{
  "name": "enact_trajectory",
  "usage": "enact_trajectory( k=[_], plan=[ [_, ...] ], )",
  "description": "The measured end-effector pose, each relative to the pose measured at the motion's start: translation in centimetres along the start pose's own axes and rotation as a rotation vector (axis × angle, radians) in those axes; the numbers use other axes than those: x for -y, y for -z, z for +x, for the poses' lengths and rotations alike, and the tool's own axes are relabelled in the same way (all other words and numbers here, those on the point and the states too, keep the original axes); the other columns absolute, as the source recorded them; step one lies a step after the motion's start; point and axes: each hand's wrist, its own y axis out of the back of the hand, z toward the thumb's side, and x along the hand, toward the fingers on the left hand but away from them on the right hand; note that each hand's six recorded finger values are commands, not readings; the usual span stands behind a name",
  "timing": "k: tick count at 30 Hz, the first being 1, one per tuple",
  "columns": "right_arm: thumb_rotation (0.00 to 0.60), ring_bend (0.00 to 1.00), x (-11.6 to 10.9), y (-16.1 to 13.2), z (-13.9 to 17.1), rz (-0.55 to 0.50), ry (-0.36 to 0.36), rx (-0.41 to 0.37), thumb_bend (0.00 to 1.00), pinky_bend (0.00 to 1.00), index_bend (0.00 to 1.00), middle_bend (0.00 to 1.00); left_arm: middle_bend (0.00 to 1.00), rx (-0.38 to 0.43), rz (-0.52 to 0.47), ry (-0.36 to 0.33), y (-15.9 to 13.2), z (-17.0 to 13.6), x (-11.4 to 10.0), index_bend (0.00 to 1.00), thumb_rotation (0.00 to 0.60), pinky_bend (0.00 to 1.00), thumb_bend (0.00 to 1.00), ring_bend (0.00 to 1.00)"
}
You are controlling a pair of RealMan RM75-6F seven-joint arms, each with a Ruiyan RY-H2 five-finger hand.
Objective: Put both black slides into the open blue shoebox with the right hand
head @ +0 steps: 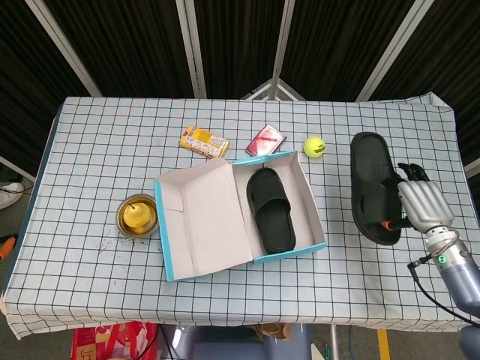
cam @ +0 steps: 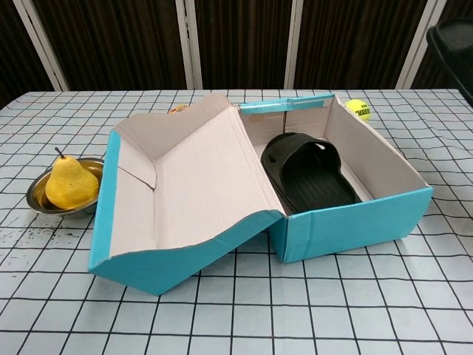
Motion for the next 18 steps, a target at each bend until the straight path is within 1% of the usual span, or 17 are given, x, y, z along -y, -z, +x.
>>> enact_trajectory(
  k=[3, 8, 13, 18],
  plan=[
    [0.6, 0.08, -0.6, -2.7, -0.8, -0.038, -0.015, -0.065, 0.2, 0.0, 0.49, 0.38, 0.0, -0.006, -0.002, 0.002, 0.1, 0.0, 0.1, 0.0, 0.6, 0.07, 0.32, 0.0],
    [0.6, 0.08, -0.9, -7.0, -1.9, -0.076, -0.041, -0.17, 0.2, 0.0, 0.49, 0.38, 0.0, -0.005, -0.003, 0.003, 0.1, 0.1, 0.1, 0.0, 0.6, 0.07, 0.32, 0.0],
    [0.6, 0.08, -0.2, -11.0, -2.5, -0.148, -0.072, -0.249, 0.2, 0.0, 0.49, 0.38, 0.0, -0.005, -0.008, 0.001, 0.1, 0.1, 0.1, 0.0, 0.6, 0.07, 0.32, 0.0],
    [0.6, 0.08, 0.9, -13.5, -2.9, -0.176, -0.103, -0.299, 0.2, 0.0, 0.49, 0.38, 0.0, -0.002, -0.012, -0.001, 0.1, 0.0, 0.0, 0.0, 0.6, 0.07, 0.32, 0.0]
  ],
)
